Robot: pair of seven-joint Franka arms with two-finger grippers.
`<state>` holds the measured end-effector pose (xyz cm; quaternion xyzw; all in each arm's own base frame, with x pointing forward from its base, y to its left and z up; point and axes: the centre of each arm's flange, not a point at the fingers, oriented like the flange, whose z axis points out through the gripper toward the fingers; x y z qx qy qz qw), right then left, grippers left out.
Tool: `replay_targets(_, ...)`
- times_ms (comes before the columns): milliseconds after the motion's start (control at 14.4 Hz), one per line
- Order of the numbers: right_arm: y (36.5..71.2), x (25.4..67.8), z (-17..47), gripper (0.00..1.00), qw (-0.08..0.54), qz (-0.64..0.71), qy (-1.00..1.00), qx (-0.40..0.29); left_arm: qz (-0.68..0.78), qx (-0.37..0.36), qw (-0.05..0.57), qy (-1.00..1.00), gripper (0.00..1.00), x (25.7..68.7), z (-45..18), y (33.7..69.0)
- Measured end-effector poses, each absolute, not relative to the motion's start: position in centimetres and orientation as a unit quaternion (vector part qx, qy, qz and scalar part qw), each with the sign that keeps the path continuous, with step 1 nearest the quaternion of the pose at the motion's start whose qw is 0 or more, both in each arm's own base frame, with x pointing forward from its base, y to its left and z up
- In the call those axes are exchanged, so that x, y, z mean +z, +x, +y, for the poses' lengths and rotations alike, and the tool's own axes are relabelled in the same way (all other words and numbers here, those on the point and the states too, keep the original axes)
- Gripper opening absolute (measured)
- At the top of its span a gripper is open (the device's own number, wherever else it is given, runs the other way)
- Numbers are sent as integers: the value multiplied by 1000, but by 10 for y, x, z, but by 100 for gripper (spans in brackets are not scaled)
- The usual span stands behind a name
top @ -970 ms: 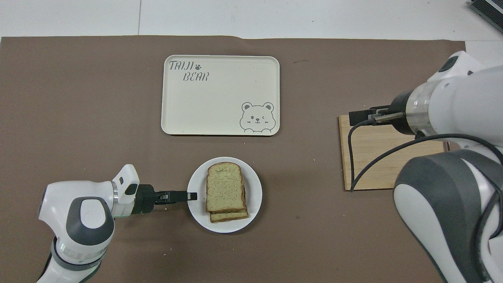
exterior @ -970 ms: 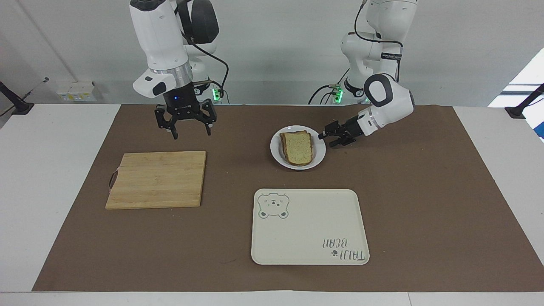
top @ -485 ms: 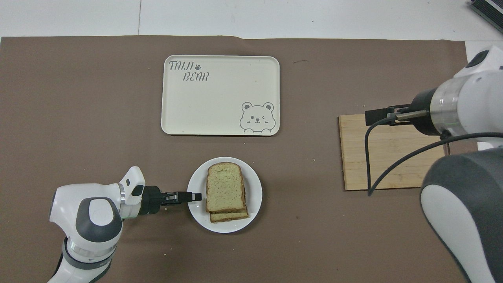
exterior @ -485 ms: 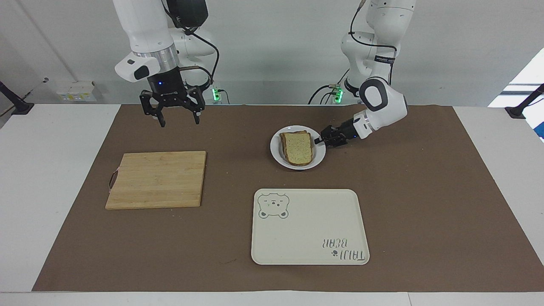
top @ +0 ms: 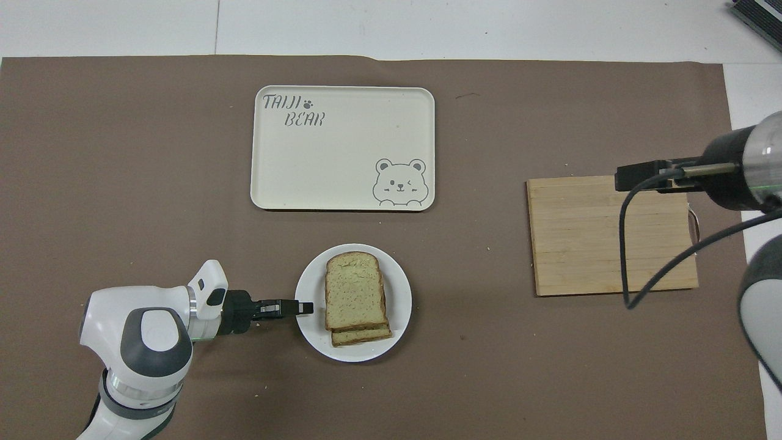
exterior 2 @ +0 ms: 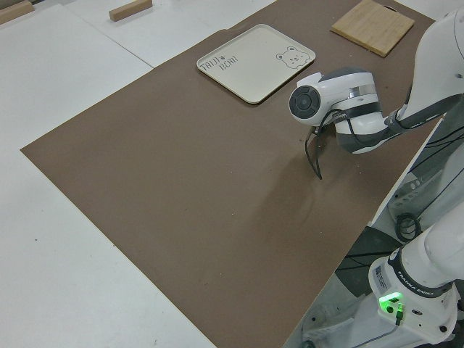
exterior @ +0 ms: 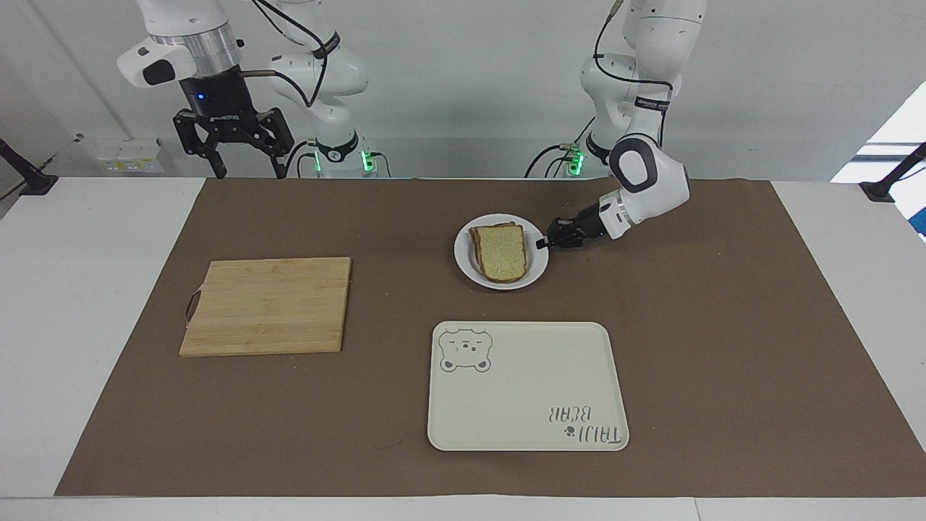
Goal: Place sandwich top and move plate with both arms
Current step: 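Grip the plate rim with the left gripper while the right gripper withdraws, then push the plate with the left gripper onto the bear tray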
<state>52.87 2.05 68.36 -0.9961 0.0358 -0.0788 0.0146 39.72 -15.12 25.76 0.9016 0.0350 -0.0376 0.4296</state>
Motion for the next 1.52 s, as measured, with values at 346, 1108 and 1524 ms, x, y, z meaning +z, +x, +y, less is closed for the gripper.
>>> replay_targets(346, 515, 691, -33, 100, 16, 82, -994, -67, 40, -45, 448, 892, 5, 261, -147, 400)
replay_targets(1108, 511, 650, -29, 100, 15, 67, -998, -15, 65, -8, 511, 857, 5, 301, -97, 455)
replay_targets(1524, 512, 651, -21, 100, 14, 58, -998, -20, 39, 6, 522, 852, 5, 317, -106, 505)
